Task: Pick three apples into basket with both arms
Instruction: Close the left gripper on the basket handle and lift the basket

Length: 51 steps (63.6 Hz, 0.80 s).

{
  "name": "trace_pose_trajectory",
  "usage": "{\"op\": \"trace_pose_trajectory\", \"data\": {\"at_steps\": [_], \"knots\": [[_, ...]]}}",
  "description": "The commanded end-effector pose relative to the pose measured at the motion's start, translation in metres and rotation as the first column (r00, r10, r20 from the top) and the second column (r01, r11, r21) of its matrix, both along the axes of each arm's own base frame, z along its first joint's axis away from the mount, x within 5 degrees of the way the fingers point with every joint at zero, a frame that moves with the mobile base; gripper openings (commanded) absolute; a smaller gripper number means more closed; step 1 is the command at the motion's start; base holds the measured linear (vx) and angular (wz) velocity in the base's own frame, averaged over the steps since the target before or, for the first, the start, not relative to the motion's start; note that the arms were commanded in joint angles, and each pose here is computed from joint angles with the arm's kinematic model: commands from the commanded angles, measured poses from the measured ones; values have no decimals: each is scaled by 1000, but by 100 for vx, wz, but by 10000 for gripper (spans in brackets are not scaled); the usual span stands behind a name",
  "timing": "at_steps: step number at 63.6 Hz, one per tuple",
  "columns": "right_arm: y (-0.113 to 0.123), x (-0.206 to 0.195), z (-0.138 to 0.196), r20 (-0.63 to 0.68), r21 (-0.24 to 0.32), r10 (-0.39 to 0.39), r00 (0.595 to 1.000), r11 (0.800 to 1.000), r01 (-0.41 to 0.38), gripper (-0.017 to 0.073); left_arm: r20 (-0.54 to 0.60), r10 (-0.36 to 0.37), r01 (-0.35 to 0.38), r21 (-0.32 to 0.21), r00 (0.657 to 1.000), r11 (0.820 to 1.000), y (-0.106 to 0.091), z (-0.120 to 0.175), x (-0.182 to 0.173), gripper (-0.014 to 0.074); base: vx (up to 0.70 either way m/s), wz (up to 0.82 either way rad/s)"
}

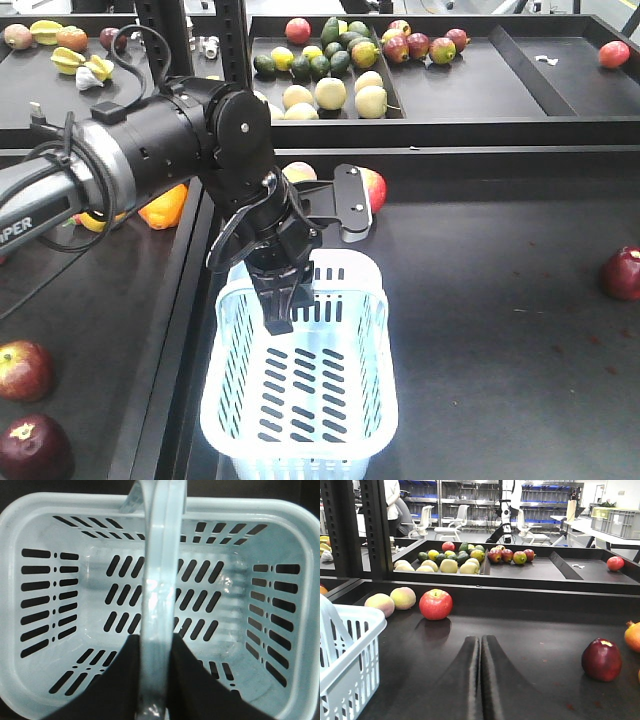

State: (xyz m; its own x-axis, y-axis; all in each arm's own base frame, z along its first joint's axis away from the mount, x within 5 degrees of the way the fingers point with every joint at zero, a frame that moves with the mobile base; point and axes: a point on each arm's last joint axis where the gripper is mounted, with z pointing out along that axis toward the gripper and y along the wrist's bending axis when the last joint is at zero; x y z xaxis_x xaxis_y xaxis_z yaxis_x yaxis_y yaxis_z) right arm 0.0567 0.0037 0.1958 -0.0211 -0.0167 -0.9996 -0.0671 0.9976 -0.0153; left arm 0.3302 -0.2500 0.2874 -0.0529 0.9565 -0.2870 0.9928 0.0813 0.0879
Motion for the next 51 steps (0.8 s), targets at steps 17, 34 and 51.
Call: {"op": "trace_pose_trajectory", "data": {"at_steps": [17, 34, 51], "knots": [[0, -1, 6, 81, 0, 1, 997, 1000, -1, -9, 157, 100, -68, -196, 983, 978, 26, 103, -45, -8, 0, 0], [0, -1, 6, 81, 0, 1, 997, 1000, -1, -9, 194, 133, -82, -249, 972, 965, 37, 128, -62, -7, 0, 0], [0, -1, 6, 81, 0, 1, 997, 1000, -1, -9, 193, 132, -82, -249, 972, 965, 37, 129, -62, -6, 0, 0]]}}
